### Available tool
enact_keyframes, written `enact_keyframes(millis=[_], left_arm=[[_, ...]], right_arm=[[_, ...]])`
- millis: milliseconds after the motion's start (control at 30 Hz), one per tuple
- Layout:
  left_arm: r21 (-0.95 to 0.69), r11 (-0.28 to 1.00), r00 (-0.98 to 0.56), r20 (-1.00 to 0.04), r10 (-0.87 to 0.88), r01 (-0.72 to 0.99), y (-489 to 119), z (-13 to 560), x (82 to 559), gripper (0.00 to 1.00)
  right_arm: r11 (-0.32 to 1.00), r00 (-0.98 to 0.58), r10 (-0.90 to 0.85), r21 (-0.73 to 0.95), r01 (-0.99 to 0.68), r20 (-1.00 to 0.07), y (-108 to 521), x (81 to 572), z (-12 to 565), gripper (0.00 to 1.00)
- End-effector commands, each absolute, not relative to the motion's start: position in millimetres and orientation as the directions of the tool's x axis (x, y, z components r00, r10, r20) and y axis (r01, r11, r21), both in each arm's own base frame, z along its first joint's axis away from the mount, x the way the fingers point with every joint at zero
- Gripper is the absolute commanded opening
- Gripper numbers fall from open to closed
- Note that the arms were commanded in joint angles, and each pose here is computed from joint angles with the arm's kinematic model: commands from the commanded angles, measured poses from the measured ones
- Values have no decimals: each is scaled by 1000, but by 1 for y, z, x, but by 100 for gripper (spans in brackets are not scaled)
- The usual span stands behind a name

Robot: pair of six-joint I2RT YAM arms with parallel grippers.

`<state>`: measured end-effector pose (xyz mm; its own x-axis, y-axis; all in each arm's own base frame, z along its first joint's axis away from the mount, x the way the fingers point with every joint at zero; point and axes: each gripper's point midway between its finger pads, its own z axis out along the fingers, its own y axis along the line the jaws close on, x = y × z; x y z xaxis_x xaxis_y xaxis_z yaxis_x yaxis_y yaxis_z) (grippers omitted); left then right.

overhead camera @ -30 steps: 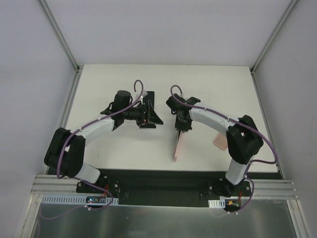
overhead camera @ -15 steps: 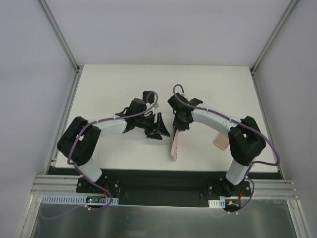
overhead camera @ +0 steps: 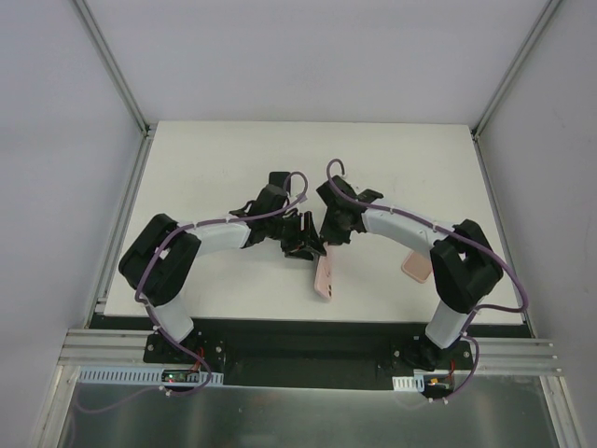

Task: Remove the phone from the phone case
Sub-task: Remove the phone case from the phone.

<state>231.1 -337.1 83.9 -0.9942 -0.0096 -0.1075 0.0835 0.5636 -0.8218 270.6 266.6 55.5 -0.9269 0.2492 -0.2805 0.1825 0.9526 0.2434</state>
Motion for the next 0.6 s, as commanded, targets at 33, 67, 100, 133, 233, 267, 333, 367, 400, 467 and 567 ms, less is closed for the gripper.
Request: enact_keyframes(millis=[33,67,100,133,233,267,333,367,400,467,567], left_arm=[[-807,586,-989,-133,-59,74,-334,80,238,52],[-805,589,-988,-139,-66,73,-333,80,239,51],[-806,588,-988,-140,-71,72,-332,81,239,51],[-810,583,-988,-134,-75,66,-332,81,239,51],[-823,565,-985,-138,-100,58,-330,83,242,51],[-827,560,-984,-139,-108,56,-329,84,243,51],[-834,548,-979,-157,-127,63,-327,88,245,52],[-835,547,-977,-163,-137,63,-325,89,246,52],[-837,544,-972,-180,-153,69,-323,94,248,53],[-836,544,-966,-190,-175,66,-319,95,249,54],[-838,541,-955,-211,-210,66,-312,99,251,54]], right_arm=[[955,-965,252,179,236,-76,260,225,-17,1],[954,-964,257,182,240,-75,260,225,-17,1],[954,-964,257,182,240,-76,259,225,-18,1],[952,-963,259,187,242,-73,259,225,-18,1],[952,-964,256,192,238,-74,260,225,-17,1],[953,-964,254,189,237,-72,260,225,-17,1],[952,-964,255,192,237,-76,260,225,-16,1],[952,-964,256,192,238,-74,259,225,-17,2],[953,-965,252,192,234,-77,259,225,-16,1],[952,-964,255,195,236,-75,259,226,-16,1],[951,-964,256,198,237,-73,260,226,-17,1]])
